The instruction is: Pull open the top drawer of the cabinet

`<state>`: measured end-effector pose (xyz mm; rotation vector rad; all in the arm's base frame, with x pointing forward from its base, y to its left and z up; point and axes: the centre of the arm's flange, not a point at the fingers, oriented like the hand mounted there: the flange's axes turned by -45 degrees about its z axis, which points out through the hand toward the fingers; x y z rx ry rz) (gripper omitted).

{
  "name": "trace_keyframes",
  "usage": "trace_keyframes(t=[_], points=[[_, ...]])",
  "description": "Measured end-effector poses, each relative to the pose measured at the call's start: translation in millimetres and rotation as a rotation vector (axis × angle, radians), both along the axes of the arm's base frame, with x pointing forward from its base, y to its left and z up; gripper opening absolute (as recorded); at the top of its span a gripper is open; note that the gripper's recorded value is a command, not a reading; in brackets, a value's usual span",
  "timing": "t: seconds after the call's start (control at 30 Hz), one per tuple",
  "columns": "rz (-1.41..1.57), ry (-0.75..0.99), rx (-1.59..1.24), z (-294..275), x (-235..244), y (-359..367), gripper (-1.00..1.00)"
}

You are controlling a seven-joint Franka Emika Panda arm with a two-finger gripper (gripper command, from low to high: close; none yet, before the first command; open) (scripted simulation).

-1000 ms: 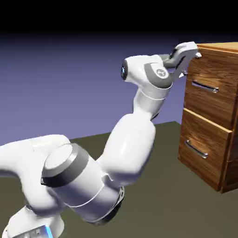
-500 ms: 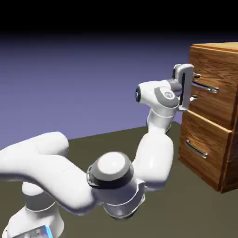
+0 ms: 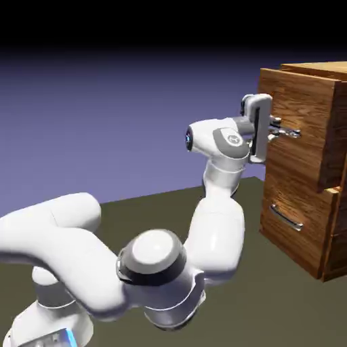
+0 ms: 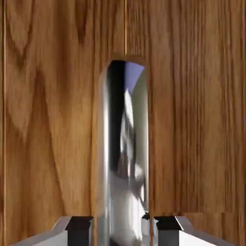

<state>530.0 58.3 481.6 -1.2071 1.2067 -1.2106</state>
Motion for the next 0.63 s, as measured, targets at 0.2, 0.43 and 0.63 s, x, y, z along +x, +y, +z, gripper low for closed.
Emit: trace_keyframes(t=[0.2, 0.43, 0.63], points=[[0.000, 0.000, 0.000, 0, -67, 0, -1.00], [0.000, 0.000, 0.000, 0, -152, 0, -1.00], [0.001, 0.002, 0.002, 1, -198, -1, 1.00]])
